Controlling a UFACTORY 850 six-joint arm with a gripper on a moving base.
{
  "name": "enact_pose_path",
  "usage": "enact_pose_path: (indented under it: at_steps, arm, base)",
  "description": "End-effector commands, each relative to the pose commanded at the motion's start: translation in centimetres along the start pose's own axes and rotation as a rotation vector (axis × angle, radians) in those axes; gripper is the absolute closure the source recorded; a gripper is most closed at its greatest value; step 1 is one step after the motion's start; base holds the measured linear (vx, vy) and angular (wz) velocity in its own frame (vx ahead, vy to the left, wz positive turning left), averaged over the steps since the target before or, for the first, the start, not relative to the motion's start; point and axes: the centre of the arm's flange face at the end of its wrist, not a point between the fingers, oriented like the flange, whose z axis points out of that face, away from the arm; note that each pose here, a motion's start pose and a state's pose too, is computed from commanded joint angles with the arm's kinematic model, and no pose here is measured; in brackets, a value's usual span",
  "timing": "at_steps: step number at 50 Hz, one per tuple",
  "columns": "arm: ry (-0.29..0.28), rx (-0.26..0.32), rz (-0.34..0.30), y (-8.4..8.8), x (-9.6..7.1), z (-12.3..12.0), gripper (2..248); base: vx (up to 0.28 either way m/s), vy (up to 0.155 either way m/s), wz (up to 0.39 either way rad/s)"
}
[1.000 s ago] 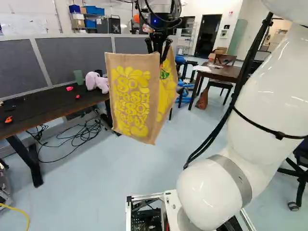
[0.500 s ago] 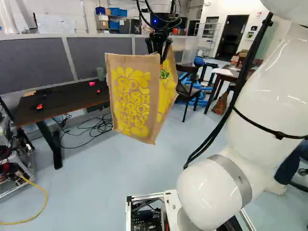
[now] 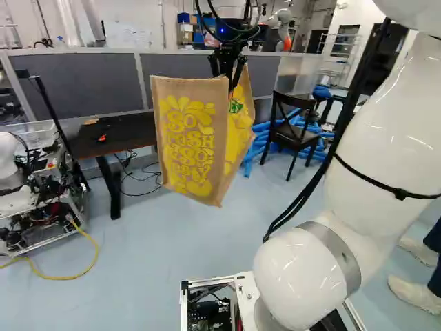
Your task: Pick up the bag on the ground and place it on the table
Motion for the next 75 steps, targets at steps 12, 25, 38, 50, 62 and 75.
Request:
enact_pose_path:
  at_steps: [12,25,38,50,62,75]
  arm:
    - [0.000,0.000,0.000,0.00,0.00,0.00,228]
    - [0.000,0.000,0.000,0.00,0.00,0.00,228]
    - [0.000,0.000,0.000,0.00,0.00,0.00,228]
    - [0.000,0.000,0.000,0.00,0.00,0.00,228]
    - [0.000,0.000,0.000,0.00,0.00,0.00,228]
    - [0.000,0.000,0.000,0.00,0.00,0.00,228]
  base:
    - [0.031,0.042,0.187]
    - [0.029,0.007,0.023]
    - [0.081,0.003,0.006]
    - [0.113,0.003,0.005]
    - [0.122,0.011,0.042]
    - [0.137,0.067,0.146]
